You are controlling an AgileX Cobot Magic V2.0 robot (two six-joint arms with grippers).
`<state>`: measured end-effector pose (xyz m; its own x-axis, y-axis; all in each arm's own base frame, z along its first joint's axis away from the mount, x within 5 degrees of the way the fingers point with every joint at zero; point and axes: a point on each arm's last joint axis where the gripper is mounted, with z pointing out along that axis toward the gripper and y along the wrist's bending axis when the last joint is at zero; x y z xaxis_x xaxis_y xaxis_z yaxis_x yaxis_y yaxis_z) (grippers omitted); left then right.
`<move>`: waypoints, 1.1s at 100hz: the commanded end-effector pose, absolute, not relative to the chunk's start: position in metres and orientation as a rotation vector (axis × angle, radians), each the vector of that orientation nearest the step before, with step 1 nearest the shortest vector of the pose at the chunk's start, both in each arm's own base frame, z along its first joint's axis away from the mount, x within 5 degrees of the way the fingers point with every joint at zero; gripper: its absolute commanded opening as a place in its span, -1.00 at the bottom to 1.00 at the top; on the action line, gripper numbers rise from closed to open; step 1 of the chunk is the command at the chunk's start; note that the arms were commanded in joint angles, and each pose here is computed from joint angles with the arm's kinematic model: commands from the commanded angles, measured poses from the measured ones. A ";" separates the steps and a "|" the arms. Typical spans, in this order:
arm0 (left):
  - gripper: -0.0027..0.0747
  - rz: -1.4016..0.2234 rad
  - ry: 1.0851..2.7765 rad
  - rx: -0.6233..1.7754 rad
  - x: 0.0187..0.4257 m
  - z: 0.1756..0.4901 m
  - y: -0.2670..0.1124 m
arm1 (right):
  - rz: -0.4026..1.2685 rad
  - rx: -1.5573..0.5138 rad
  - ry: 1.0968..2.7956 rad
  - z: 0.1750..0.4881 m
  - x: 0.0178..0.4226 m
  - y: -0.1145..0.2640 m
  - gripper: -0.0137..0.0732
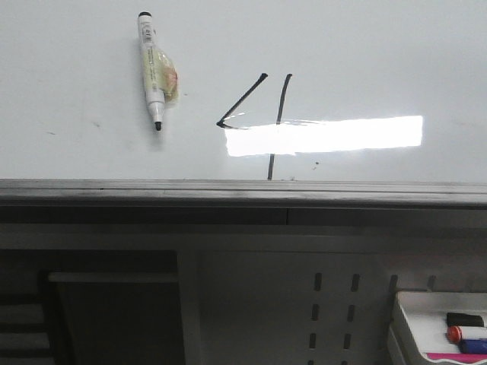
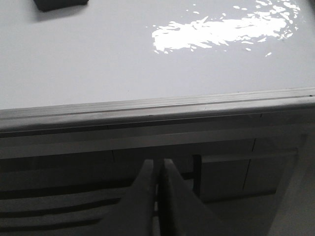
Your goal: Write number 4 on whiteboard
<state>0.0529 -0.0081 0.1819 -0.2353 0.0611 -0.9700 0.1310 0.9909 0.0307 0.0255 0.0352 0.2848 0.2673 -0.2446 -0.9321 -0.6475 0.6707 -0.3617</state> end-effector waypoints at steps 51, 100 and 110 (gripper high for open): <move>-0.98 -0.070 1.774 0.118 0.054 0.176 -0.007 | 0.285 -0.590 1.292 0.271 0.043 0.030 -0.83; -0.98 -0.070 1.774 0.118 0.054 0.176 -0.007 | -0.004 -0.051 1.713 0.184 0.058 0.000 -0.83; -0.98 -0.070 1.772 0.117 0.054 0.176 -0.007 | -0.019 -0.036 1.757 0.179 0.054 -0.002 -0.83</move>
<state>0.0529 -0.0081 0.1817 -0.2368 0.0620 -0.9696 0.1312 0.9909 0.0313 0.0554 -0.0005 0.1843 -0.1851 -0.0245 -0.9824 -0.0252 0.9995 -0.0202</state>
